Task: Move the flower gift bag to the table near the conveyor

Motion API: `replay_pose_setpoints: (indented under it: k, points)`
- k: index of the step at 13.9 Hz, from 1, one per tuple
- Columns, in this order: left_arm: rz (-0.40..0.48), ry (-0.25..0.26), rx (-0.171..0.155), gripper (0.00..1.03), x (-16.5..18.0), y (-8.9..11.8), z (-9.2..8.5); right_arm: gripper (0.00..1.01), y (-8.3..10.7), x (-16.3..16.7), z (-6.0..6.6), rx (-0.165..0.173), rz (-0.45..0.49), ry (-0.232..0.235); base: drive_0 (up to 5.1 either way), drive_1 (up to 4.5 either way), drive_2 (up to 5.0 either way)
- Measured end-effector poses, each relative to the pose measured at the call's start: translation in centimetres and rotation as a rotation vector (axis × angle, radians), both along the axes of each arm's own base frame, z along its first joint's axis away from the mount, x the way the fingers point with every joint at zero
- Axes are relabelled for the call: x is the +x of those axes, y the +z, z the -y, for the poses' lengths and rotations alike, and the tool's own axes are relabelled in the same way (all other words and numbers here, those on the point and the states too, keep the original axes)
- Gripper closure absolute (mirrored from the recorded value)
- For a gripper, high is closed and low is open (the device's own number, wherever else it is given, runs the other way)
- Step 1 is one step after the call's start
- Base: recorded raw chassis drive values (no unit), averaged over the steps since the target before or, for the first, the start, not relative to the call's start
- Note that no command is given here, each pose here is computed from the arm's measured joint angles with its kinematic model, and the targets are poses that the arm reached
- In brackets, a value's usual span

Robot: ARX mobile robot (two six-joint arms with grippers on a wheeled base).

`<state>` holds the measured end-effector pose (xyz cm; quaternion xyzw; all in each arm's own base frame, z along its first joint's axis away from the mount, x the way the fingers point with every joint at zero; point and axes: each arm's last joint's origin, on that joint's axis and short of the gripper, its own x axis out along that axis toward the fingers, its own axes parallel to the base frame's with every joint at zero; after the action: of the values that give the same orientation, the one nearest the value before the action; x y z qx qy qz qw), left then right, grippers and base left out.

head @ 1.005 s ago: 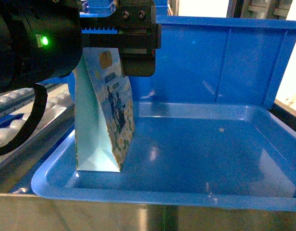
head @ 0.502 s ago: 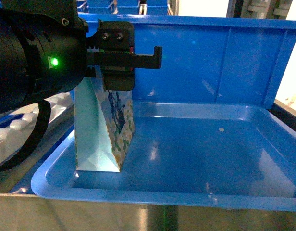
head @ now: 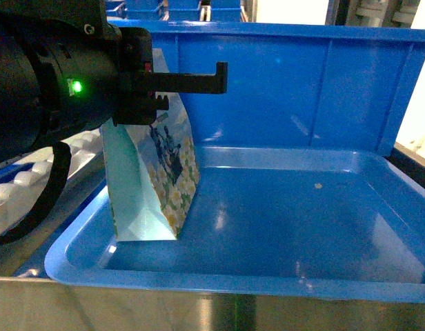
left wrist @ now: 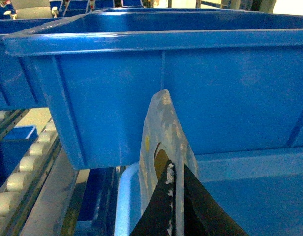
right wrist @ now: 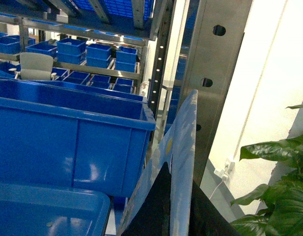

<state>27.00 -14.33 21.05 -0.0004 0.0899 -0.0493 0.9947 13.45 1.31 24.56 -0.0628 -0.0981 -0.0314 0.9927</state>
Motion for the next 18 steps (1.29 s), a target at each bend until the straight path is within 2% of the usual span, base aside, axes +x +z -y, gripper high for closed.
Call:
replay_pose_setpoints:
  k: [3, 6, 10, 12, 14, 18]
  points:
    - [0.046, 0.022, 0.009, 1.01, -0.3, 0.8, -0.3, 0.98, 0.0, 0.0, 0.0, 0.000, 0.000, 0.000, 0.0, 0.00, 0.0]
    - [0.119, 0.055, 0.005, 1.01, -1.3, 3.2, -1.1, 0.98, 0.0, 0.0, 0.0, 0.000, 0.000, 0.000, 0.0, 0.00, 0.0]
    - [0.211, 0.064, 0.003, 1.01, -2.9, 5.6, -2.3, 0.98, 0.0, 0.0, 0.0, 0.000, 0.000, 0.000, 0.0, 0.00, 0.0]
    - [0.249, 0.057, 0.022, 1.01, -4.4, 6.5, -2.9, 0.98, 0.0, 0.0, 0.0, 0.000, 0.000, 0.000, 0.0, 0.00, 0.0]
    - [0.247, 0.049, 0.067, 1.01, -6.1, 6.3, -3.6, 0.98, 0.0, 0.0, 0.0, 0.000, 0.000, 0.000, 0.0, 0.00, 0.0]
    - [0.275, 0.046, 0.083, 1.01, -7.3, 6.5, -4.2, 0.98, 0.0, 0.0, 0.0, 0.000, 0.001, 0.000, 0.0, 0.00, 0.0]
